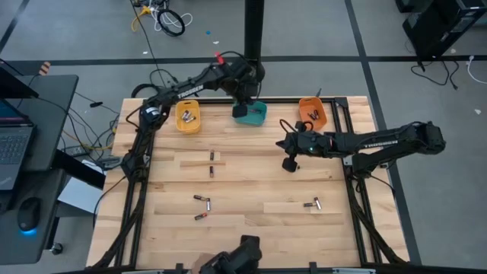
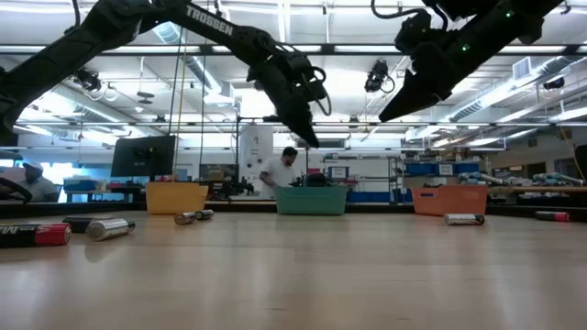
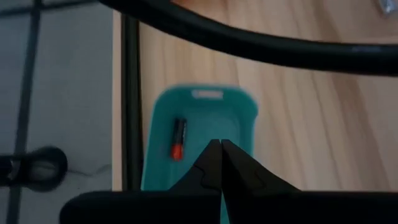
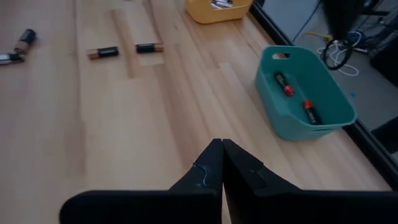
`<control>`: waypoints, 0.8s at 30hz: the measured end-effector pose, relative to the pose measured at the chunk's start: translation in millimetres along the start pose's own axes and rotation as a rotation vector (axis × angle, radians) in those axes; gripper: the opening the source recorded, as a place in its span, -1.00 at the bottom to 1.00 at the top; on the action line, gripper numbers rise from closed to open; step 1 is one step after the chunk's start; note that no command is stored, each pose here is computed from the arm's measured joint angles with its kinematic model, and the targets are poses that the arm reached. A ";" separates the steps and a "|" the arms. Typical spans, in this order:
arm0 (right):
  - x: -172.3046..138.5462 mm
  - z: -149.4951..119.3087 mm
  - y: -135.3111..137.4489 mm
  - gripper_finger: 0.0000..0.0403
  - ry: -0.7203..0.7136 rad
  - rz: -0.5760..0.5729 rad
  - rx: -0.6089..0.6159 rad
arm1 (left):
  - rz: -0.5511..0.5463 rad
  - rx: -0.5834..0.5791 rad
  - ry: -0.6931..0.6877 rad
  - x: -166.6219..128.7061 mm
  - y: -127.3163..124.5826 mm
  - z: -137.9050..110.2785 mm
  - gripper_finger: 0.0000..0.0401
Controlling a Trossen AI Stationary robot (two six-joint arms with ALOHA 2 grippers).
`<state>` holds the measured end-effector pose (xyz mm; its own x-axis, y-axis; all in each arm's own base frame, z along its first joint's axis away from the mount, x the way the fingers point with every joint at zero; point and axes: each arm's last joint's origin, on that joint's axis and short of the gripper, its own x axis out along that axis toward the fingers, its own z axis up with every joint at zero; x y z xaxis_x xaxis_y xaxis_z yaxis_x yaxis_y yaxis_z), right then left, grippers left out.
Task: Sort batteries
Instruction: Put the brown battery into the orange bin
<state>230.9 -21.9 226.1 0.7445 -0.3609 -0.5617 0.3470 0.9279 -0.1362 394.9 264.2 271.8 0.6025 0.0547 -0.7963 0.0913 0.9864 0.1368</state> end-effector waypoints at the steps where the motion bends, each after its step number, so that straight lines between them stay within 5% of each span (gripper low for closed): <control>1: -0.6 0.0 2.0 -0.94 -0.002 0.007 0.003 | 0.009 0.009 -0.019 1.0 -1.3 3.8 -0.98; 15: 4.0 -13.8 14.5 -0.95 -0.186 0.045 0.055 | 0.087 0.019 -0.401 3.0 -12.0 55.8 -0.99; 24: 7.2 -27.6 14.3 -0.95 -0.179 0.043 0.051 | 0.079 -0.029 -0.589 35.2 -29.1 54.4 -0.99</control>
<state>225.5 -8.6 197.7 0.8475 -0.3357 -0.4112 0.3373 0.9387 -0.0711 456.6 229.0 271.8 0.9458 0.0410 -0.3220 0.0117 0.9871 0.1599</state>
